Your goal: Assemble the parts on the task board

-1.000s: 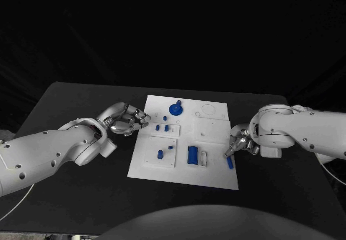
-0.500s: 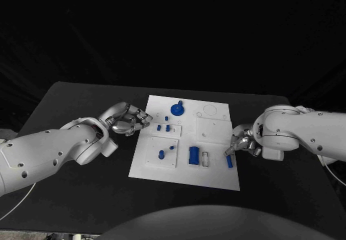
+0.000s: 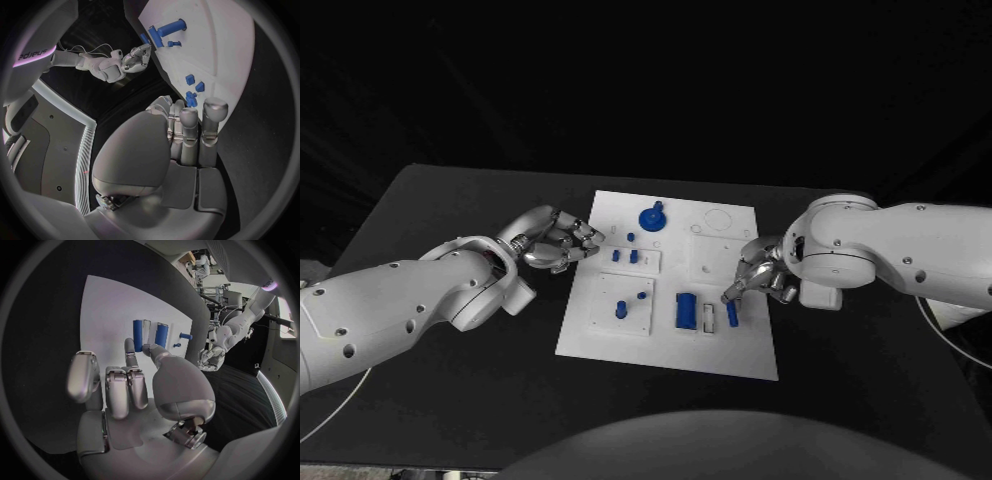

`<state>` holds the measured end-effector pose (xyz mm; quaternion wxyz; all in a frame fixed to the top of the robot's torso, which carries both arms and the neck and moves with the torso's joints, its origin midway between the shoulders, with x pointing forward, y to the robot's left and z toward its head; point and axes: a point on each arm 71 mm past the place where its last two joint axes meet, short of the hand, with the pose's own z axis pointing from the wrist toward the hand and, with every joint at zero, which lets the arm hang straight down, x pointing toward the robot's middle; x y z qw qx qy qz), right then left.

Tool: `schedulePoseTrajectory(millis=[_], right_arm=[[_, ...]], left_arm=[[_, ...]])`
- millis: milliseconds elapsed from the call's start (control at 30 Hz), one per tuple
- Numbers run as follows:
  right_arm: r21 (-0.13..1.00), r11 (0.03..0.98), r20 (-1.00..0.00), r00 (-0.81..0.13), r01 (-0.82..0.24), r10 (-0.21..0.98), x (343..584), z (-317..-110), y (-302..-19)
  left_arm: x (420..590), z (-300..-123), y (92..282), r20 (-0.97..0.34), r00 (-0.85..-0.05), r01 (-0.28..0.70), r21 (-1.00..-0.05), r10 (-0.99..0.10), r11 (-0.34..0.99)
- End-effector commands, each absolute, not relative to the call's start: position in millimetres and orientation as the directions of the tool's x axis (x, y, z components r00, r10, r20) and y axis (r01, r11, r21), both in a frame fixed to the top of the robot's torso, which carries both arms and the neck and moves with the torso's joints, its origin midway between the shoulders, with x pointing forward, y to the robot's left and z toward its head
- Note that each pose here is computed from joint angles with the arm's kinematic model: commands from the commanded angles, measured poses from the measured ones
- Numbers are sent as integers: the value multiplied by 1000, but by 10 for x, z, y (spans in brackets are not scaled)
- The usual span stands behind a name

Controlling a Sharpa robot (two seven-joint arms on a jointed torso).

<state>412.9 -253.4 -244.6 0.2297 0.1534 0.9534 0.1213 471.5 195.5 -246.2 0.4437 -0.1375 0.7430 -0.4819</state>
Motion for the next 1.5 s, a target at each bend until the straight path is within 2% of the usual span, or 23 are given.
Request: schedulePoseTrajectory(millis=[33, 500, 767, 1500], right_arm=[[330, 909, -349, -861, 255, 369, 4127, -2454, -2472], [361, 885, -282, -870, 294, 404, 4169, -2501, -2339], [362, 878, -257, -872, 312, 416, 4145, -2596, -2303], [355, 874, -271, -858, 333, 437, 4151, -2667, -2339]], left_arm=[[4708, -2469, 1932, -514, -588, 216, -844, -625, 492], [4709, -2476, 1917, -511, -594, 211, -844, -621, 493], [4707, -2476, 1918, -511, -594, 211, -844, -621, 493], [4703, -2475, 1928, -511, -594, 208, -844, -621, 495]])
